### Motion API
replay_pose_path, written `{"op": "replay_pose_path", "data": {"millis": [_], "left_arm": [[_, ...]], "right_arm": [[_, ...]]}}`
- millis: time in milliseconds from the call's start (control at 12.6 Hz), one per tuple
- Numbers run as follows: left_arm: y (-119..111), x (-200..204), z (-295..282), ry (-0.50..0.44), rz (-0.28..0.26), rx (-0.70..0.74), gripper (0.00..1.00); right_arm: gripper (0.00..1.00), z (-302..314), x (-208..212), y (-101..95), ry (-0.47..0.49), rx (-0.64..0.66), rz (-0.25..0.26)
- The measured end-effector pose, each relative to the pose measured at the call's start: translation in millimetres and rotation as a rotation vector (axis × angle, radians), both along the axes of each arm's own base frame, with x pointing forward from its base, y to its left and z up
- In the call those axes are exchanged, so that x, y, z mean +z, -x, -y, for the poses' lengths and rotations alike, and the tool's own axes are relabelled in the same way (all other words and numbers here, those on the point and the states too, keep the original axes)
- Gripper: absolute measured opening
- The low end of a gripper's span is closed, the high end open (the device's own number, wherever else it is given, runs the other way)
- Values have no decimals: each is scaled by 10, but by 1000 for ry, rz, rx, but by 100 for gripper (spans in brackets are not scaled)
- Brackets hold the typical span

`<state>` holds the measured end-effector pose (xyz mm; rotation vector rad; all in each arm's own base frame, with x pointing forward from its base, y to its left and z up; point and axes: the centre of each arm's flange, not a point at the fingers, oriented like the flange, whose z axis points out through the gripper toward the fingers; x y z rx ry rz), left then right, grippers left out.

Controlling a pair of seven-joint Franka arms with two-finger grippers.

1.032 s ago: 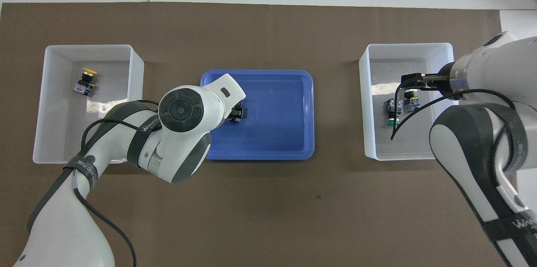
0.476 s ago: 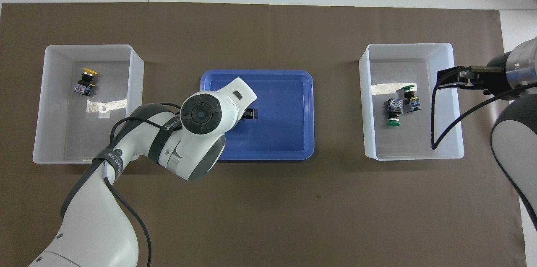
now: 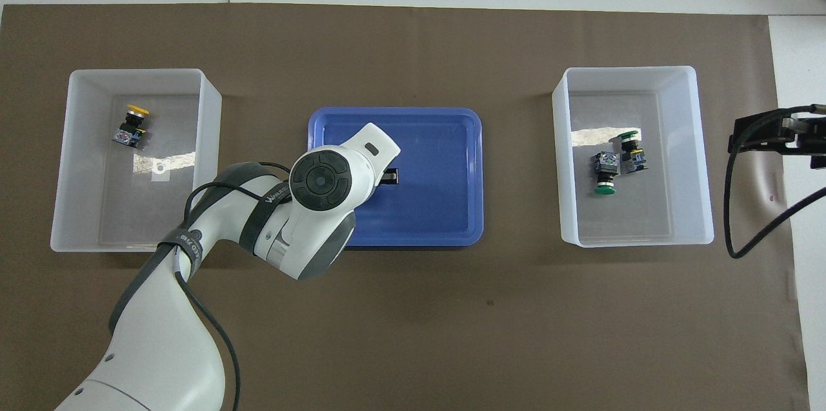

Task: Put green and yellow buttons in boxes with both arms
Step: 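Carry the yellow button to the left box with the left gripper, then lower the yellow button into the left box and open the left gripper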

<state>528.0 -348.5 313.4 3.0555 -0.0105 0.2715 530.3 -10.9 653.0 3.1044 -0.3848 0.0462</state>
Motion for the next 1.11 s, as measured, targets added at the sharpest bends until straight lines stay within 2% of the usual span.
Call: {"op": "replay_pose_path", "data": {"millis": [159,317,476,635,794,1111], "left_arm": [[-51,196,-57,10,21,15,33],[-132,596,-303,2,22,58,33],[-205,1069,-749,-13,17,104,33],[-310,1372,-1281,-36,20,94,33],[-487,1481,-1878,-57,44,63,33],[-781,1419,-2834,-92,151,-6,33]], "right_arm": [[100,-8,-12,0,-2,1,-3],[100,-5,-14,0,-2,1,-3],[100,-3,-15,0,-2,5,-3],[100,-4,-20,0,-2,5,-4],[100,-8,-25,0,-2,7,-5],[100,54,-28,1,-2,28,-6]]}}
